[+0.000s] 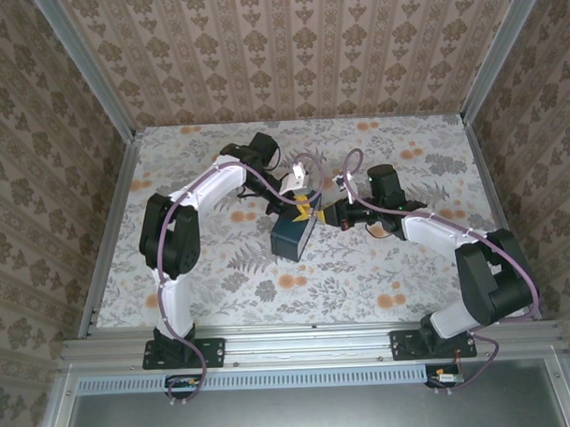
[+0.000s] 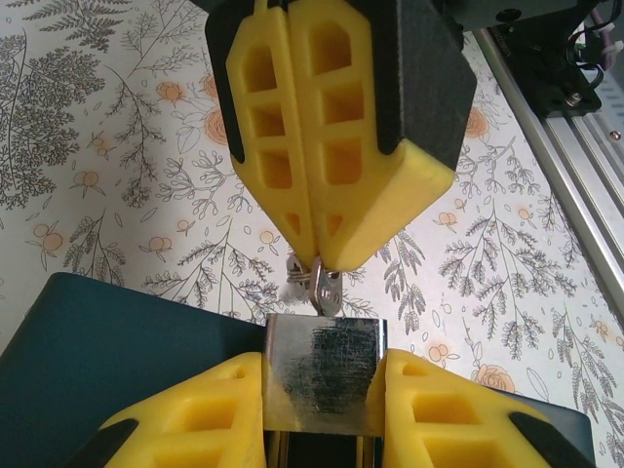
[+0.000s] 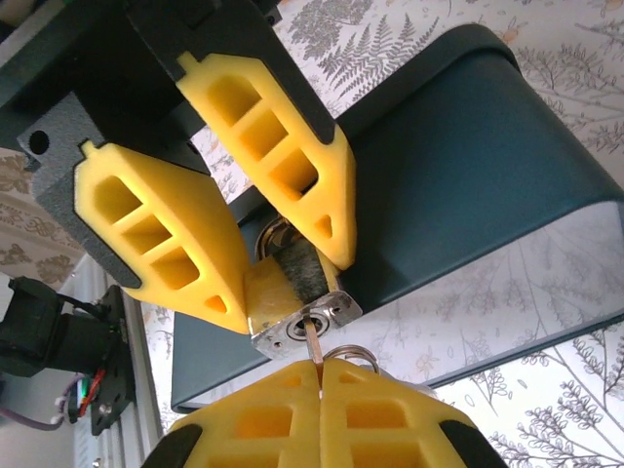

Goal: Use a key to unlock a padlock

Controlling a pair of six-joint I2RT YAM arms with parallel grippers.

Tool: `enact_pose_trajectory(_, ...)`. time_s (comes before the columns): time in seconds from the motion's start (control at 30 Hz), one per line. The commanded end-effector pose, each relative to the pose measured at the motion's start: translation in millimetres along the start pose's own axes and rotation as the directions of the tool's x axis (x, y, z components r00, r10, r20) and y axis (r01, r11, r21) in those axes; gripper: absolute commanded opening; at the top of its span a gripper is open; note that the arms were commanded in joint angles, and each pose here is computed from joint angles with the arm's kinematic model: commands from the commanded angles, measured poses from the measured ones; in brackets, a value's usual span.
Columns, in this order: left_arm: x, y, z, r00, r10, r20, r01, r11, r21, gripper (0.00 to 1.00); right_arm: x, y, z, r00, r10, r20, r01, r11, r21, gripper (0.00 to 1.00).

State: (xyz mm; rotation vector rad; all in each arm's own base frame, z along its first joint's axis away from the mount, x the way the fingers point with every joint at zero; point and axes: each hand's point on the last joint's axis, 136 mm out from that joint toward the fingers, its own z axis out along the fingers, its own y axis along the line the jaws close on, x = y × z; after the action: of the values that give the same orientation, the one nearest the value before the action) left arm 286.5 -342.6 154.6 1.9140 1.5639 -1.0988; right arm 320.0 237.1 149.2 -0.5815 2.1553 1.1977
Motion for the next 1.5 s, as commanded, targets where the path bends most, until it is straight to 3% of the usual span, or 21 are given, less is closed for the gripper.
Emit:
enact_pose_trajectory(0.0,-6.3,-6.4,4.8,1.000,0.024,0.011,-0.024,0.999,0.024,0.23,-7.5,6.5,3.4,1.000,-0.008,0.014,0.008,0.999,-0.047,0.06)
enact_pose_trajectory(0.1,-8.3,-6.4,5.1,1.000,0.021,0.016,-0.021,0.999,0.025,0.25,-6.5,8.1,4.3,1.000,-0.008,0.001,0.008,0.999,-0.048,0.10)
enact_pose_trajectory(0.23,-9.2,-3.3,1.2,1.000,0.014,0.020,-0.014,1.000,0.009,0.39,-3.8,3.6,-2.0,1.000,-0.022,-0.003,0.022,1.000,-0.009,0.19)
enact_pose_trajectory(0.43,-21.2,-1.7,-15.6,0.997,0.024,0.070,-0.023,1.000,-0.022,0.48,-8.6,1.8,-16.8,0.999,-0.042,0.015,0.041,0.999,0.019,0.22)
enact_pose_trajectory(0.67,-37.5,-0.6,-41.8,0.984,0.026,0.175,-0.018,0.999,-0.047,0.49,-7.7,-0.2,-21.4,0.999,-0.050,0.018,0.049,0.998,0.038,0.25)
enact_pose_trajectory(0.8,-31.0,3.9,-43.3,0.990,0.023,0.142,-0.012,0.997,-0.080,0.49,-7.0,2.1,-23.4,0.997,-0.080,0.018,0.079,0.996,0.041,0.28)
enact_pose_trajectory(0.93,-25.3,4.6,-43.4,0.991,0.006,0.134,0.006,0.996,-0.092,0.48,-7.1,3.1,-29.3,0.980,-0.199,0.018,0.196,0.974,0.110,0.32)
enact_pose_trajectory(1.03,-21.1,-1.7,-33.9,0.995,0.035,0.089,-0.025,0.994,-0.110,0.48,-7.0,-11.6,-36.5,0.933,-0.358,0.020,0.341,0.903,0.259,0.32)
enact_pose_trajectory(1.23,-16.5,-6.6,-21.4,0.996,0.068,0.057,-0.062,0.992,-0.107,0.55,-5.8,-15.1,-36.5,0.689,-0.724,0.026,0.638,0.624,0.451,0.33)
enact_pose_trajectory(1.3,-16.5,-6.4,-20.0,0.996,0.071,0.057,-0.065,0.993,-0.097,0.55,-6.6,-13.6,-30.1,0.652,-0.758,0.007,0.670,0.581,0.462,0.33)
enact_pose_trajectory(1.47,-12.1,-4.4,-13.8,0.997,0.069,0.032,-0.066,0.994,-0.084,0.56,-14.2,-9.7,-18.4,0.523,-0.847,-0.091,0.737,0.396,0.547,0.32)
